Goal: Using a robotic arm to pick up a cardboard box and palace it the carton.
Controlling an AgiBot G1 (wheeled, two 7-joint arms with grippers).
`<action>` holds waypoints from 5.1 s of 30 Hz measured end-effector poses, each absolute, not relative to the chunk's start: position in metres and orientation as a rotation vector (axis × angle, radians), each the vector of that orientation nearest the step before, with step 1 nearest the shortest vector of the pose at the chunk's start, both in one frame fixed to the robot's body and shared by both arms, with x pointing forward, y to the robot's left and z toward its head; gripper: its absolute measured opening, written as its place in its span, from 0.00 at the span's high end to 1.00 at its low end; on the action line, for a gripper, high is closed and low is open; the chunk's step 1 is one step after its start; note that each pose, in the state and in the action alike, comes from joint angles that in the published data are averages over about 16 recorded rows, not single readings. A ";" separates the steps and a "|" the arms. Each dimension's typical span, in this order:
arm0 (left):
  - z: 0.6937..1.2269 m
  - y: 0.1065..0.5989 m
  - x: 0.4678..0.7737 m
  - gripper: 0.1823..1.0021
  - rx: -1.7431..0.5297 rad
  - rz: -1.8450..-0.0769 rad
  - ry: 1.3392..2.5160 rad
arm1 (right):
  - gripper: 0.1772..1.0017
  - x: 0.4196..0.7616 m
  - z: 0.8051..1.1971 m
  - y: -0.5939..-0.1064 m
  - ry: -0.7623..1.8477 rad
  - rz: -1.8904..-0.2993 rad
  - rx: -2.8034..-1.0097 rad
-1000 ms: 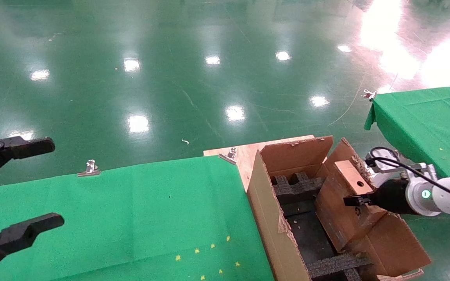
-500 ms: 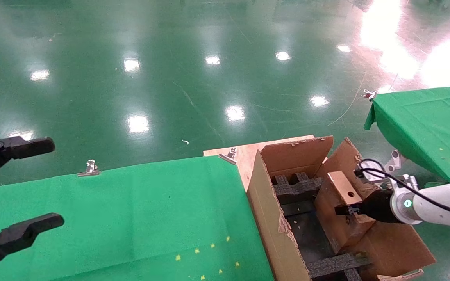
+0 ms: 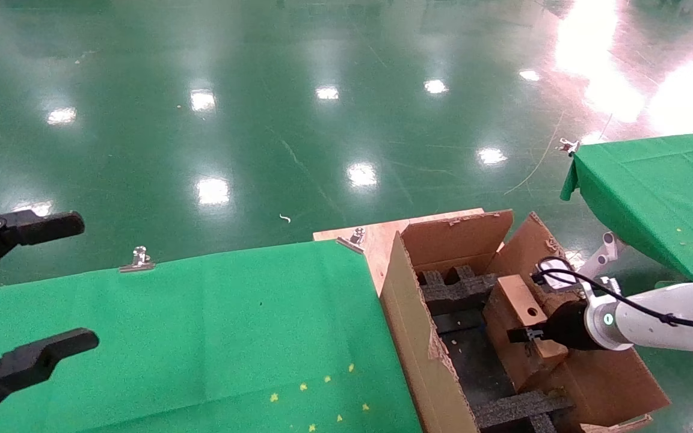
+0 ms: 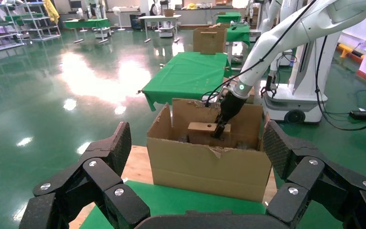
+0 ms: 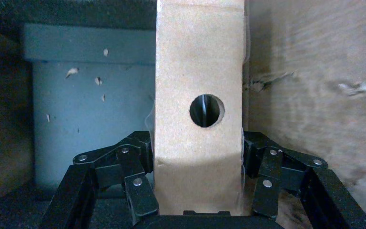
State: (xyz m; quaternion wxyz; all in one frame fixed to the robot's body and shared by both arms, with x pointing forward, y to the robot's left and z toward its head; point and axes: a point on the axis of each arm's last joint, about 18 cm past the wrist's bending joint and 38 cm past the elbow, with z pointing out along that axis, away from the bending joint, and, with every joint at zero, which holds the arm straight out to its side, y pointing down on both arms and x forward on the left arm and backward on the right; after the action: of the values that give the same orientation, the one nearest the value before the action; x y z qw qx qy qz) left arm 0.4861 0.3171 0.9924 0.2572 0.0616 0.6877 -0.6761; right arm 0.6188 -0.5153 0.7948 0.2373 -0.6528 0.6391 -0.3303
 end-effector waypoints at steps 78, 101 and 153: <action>0.992 0.317 0.486 0.00 0.166 -1.834 1.865 | 0.00 0.571 1.059 -0.375 1.047 -0.557 -1.534; 0.992 0.317 0.486 0.00 0.166 -1.834 1.864 | 0.00 0.558 1.042 -0.338 0.776 -0.481 -1.674; 0.992 0.317 0.486 0.00 0.165 -1.835 1.864 | 0.00 0.473 0.991 -0.303 -0.243 -0.553 -1.586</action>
State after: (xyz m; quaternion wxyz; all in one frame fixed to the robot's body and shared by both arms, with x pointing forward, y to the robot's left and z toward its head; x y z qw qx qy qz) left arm 0.4862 0.3174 0.9924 0.2574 0.0610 0.6873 -0.6765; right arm 0.4731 -0.3026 0.9911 0.6612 -0.7011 -0.1074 -0.2445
